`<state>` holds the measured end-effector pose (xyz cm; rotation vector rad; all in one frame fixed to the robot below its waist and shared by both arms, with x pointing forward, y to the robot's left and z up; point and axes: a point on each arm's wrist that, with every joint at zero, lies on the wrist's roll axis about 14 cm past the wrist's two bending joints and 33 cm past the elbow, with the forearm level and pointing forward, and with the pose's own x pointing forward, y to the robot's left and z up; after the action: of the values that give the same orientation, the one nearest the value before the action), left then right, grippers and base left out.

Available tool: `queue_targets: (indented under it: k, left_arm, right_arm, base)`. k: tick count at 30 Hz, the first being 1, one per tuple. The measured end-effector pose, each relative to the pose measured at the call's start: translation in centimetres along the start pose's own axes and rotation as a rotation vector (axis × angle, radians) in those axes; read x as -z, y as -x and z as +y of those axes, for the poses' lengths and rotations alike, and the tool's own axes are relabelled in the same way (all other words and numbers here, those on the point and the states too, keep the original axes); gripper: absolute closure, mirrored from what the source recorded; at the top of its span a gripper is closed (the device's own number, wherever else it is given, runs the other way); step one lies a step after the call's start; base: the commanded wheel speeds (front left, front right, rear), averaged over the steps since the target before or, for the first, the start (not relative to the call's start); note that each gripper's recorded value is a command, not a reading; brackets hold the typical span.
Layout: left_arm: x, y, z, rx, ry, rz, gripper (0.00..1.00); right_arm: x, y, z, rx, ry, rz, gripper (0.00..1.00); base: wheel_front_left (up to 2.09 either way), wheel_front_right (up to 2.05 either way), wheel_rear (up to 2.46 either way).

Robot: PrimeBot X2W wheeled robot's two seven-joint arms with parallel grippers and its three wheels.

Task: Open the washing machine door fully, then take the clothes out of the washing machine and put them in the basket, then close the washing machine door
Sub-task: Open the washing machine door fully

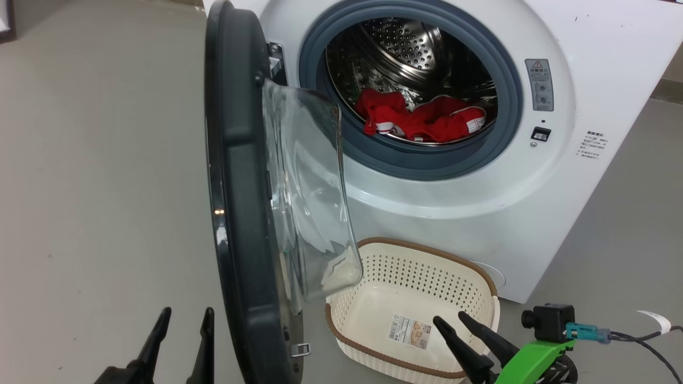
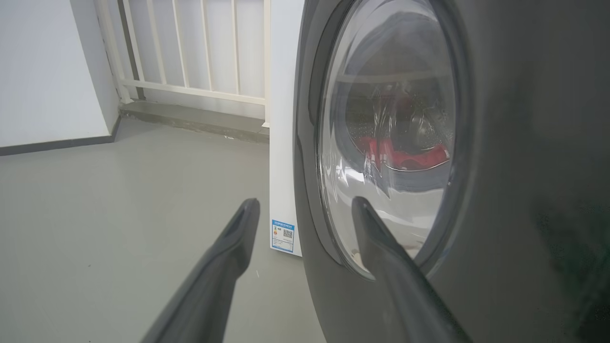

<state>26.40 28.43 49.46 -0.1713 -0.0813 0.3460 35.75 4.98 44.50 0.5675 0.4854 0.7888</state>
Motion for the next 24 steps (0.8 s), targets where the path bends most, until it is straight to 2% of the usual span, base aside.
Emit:
queue_targets:
  k: [5, 12, 24]
  left_arm:
    - [0.0, -0.1, -0.1, 0.004, 0.0, 0.001, 0.0]
    - [0.1, -0.2, -0.2, 0.008, -0.002, 0.002, 0.0]
    - [0.2, -0.2, -0.1, 0.005, -0.005, 0.007, 0.0]
  right_arm:
    - [0.0, 0.3, -0.9, 0.014, 0.106, 0.001, 0.0]
    - [-3.9, 0.0, -1.2, 0.033, 0.246, -0.131, 0.0]
    - [-6.4, 1.5, -1.9, 0.122, 0.366, -0.281, 0.0]
  base:
    - [0.0, 0.0, 0.0]
    - [0.0, 0.0, 0.0]
    - [0.0, 0.0, 0.0]
